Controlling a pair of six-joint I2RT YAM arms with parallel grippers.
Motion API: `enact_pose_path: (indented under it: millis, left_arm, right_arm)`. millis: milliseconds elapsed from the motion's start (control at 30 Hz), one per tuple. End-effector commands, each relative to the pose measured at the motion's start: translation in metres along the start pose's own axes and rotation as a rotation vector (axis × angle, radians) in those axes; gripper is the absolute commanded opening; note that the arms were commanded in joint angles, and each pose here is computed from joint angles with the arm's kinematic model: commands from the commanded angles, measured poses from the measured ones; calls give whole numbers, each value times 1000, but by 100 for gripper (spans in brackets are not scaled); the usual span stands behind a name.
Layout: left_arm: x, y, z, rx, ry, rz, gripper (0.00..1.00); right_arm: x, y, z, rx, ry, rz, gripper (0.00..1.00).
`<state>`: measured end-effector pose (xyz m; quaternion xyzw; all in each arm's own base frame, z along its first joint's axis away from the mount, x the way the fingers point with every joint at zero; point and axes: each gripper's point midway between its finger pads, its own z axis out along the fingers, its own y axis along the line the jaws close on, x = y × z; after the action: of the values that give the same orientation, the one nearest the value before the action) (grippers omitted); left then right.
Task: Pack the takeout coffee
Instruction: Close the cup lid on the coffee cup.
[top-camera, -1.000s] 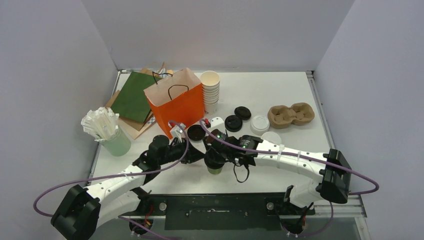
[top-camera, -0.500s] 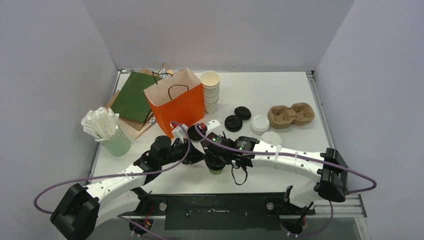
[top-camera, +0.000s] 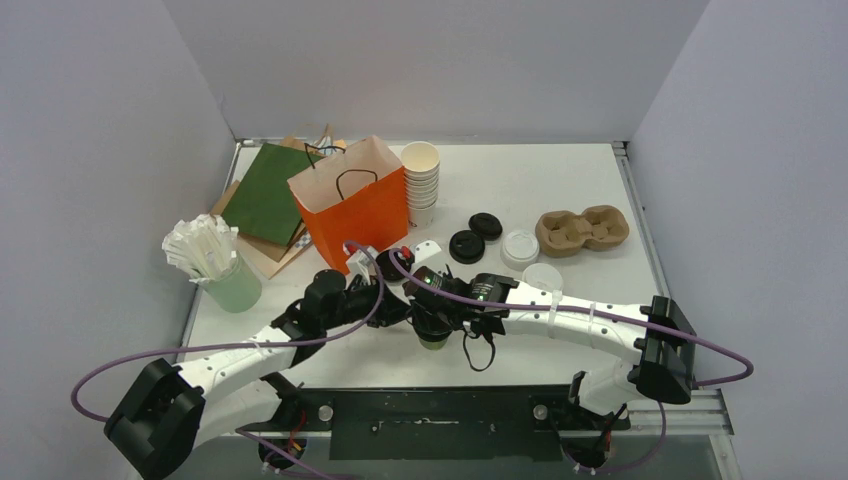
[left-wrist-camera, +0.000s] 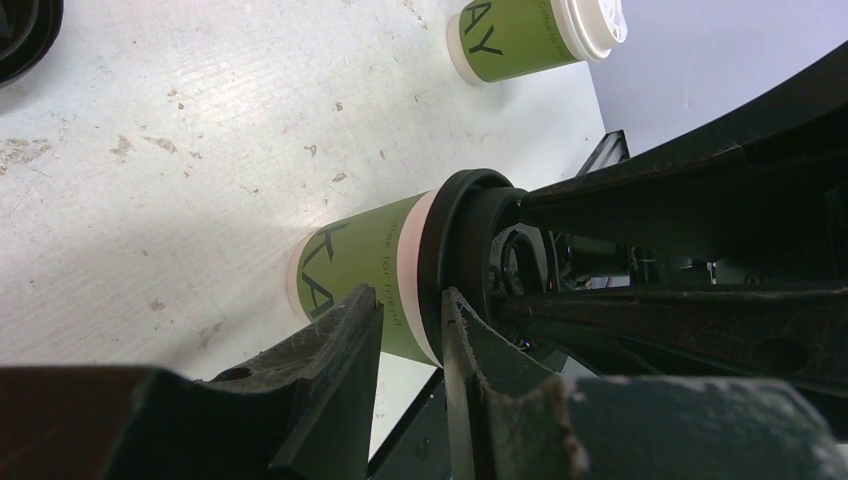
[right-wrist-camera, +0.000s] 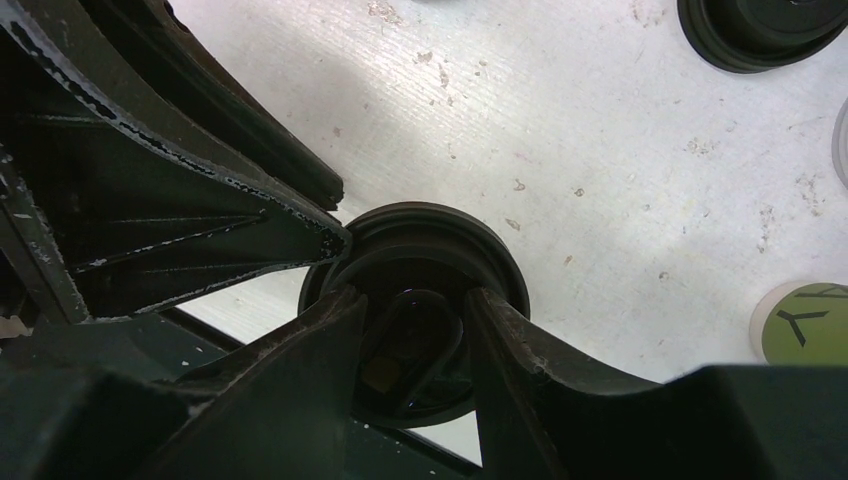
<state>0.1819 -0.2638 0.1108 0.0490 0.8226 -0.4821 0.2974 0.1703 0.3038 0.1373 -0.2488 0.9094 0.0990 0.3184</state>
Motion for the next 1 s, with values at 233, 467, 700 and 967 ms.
enact_pose_path:
  millis: [233,467,700,967]
  left_arm:
    - [47,52,-1,-204,166,-36,25]
    - [61,64,0,-238,209,-58,25]
    - [74,74,1,-273,255,-68,24]
    - [59,64,5,-274,248,-30,23]
  right_arm:
    - [29,-12,3,46,87,-53,40]
    - [37,-14,5,41,109,-58,39]
    - [41,-17,6,43,125,-65,38]
    - [25,-20,-2,34,85,-50,37]
